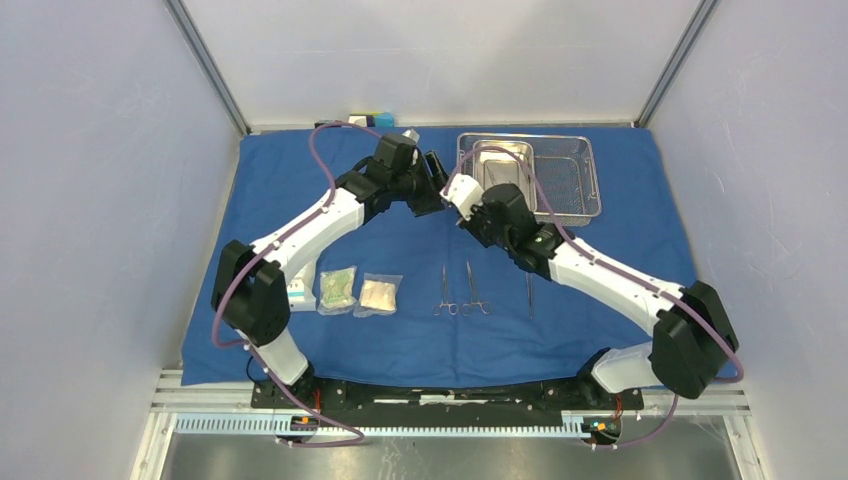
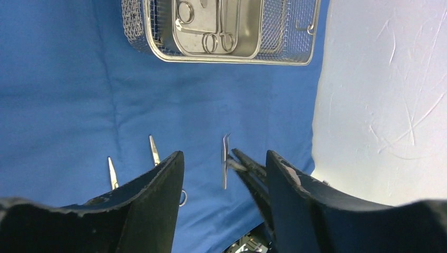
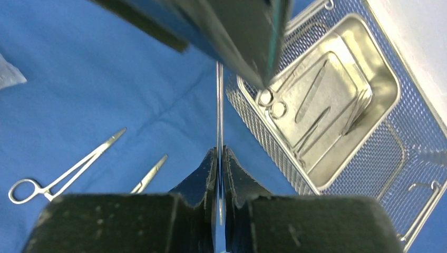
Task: Open and lay out the surgical kit
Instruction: Place the medical item in the surgical kit.
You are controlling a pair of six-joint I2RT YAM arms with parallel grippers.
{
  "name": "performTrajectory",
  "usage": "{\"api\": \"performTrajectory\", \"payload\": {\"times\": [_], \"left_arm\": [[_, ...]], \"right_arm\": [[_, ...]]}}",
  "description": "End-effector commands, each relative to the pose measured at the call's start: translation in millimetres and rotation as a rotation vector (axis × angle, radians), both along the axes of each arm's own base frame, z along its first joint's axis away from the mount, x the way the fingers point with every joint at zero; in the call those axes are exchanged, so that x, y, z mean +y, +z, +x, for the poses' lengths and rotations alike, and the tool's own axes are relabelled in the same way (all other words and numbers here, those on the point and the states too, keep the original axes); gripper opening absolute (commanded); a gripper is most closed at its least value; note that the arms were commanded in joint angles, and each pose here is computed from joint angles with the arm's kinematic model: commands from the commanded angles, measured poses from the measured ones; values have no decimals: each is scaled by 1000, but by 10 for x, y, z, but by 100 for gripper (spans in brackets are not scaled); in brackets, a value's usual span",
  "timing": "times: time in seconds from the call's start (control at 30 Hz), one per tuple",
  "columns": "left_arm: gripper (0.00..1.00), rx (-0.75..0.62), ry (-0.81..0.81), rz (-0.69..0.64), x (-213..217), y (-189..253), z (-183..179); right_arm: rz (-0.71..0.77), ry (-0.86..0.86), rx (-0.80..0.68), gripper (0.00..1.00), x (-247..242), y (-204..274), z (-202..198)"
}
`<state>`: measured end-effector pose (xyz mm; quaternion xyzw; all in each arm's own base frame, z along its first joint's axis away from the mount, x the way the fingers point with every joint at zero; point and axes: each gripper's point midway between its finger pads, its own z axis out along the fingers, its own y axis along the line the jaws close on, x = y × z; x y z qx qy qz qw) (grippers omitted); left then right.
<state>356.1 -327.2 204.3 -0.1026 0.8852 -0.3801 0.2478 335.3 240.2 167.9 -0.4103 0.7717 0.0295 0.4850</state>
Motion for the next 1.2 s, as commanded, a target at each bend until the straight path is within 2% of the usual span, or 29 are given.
{"api": "performTrajectory", "payload": {"times": [0.0,0.2,0.37,0.6,0.8,1.17], "left_arm": [[67,-221,-81,3,74,420,6],[73,-431,-145,105,206,641,96],[77,-533,-169,193,305,682,157],[81,-564,-145,222,391,597,166],[82,-562,-144,243,431,532,152],[82,-515,-147,241,368,360,210]], "right_arm": [[51,-36,-7,0,-315,45,-27],[76,-51,104,0,-704,-313,-372],[129,-226,223,0,-1167,-695,-656],[259,-312,327,0,-1325,-983,-955],[258,-448,474,0,-1513,-1231,-1077],[243,-617,489,0,-1751,-1219,-1076]]}}
